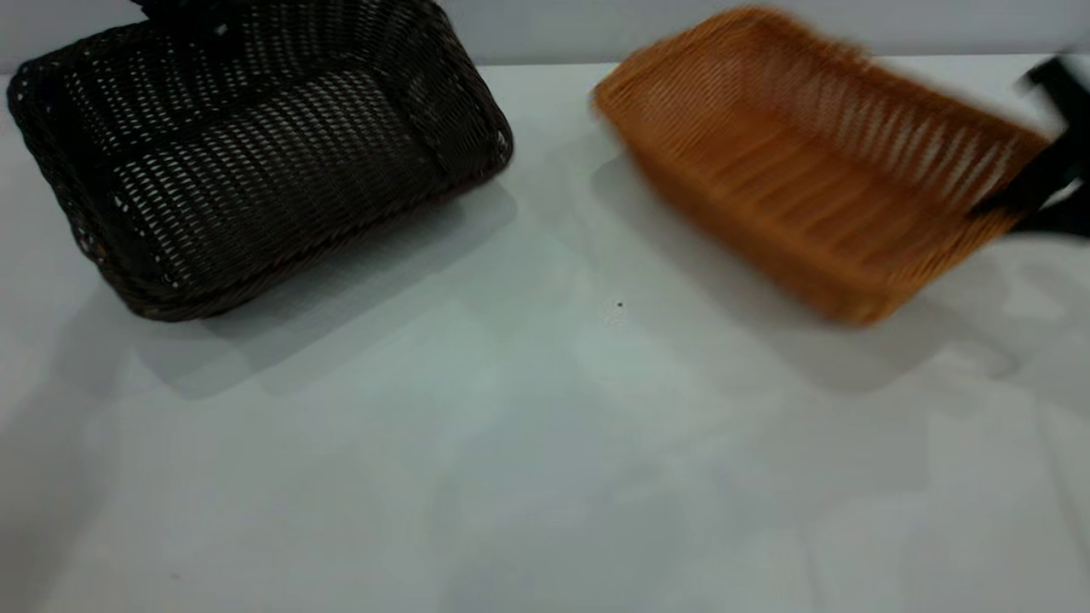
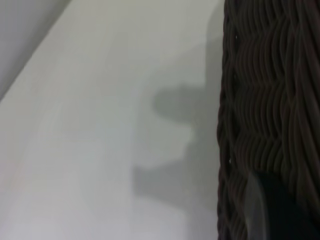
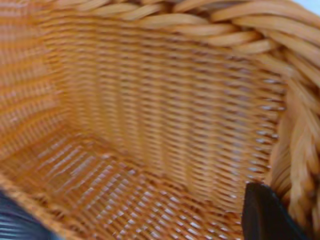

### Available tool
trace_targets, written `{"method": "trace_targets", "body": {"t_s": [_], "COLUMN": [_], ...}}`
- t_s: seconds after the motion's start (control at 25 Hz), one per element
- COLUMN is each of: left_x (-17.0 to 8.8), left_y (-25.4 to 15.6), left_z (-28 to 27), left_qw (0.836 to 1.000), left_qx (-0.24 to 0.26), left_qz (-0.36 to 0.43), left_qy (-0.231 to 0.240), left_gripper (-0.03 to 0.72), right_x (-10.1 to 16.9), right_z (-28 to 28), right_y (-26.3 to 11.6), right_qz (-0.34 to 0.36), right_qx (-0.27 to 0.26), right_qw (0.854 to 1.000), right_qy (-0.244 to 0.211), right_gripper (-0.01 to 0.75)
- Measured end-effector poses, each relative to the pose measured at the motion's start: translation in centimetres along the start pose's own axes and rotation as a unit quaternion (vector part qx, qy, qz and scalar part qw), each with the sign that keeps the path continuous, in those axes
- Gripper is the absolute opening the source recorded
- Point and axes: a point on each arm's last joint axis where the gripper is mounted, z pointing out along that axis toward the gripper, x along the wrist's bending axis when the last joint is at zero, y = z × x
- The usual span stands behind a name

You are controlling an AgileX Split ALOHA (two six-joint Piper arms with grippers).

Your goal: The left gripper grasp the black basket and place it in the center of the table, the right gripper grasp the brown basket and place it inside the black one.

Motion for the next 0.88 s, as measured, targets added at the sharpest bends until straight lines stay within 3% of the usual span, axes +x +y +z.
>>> {"method": "trace_targets", "body": {"t_s": [0.16, 0.28, 0.48, 0.72, 0.88], "left_x": [-2.9, -5.4, -9.7, -14.7, -16.7], "left_y": [2.2, 4.1, 6.6, 9.1, 9.6], "left_z": [0.2, 0.2, 1.8, 2.6, 3.1], "left_qw": [0.991, 0.976, 0.959, 0.940, 0.931], "left_qx": [-0.049, -0.091, -0.100, -0.099, -0.079], "left_qz": [0.099, 0.152, 0.200, 0.255, 0.290], "left_qy": [-0.080, -0.129, -0.173, -0.203, -0.209], "left_gripper": [0.076, 0.076, 0.076, 0.076, 0.076], "right_x": [1.5, 2.4, 3.2, 4.0, 4.1], "right_z": [-3.6, -5.5, -6.5, -6.9, -7.0], "right_y": [3.6, 5.0, 6.1, 7.0, 7.2], "right_qz": [-0.018, -0.044, -0.086, -0.093, -0.091], "right_qx": [0.000, 0.035, 0.061, 0.052, 0.046], "right_qw": [0.996, 0.991, 0.988, 0.987, 0.988], "right_qy": [0.092, 0.119, 0.111, 0.118, 0.116], "right_gripper": [0.070, 0.070, 0.070, 0.070, 0.070]}}
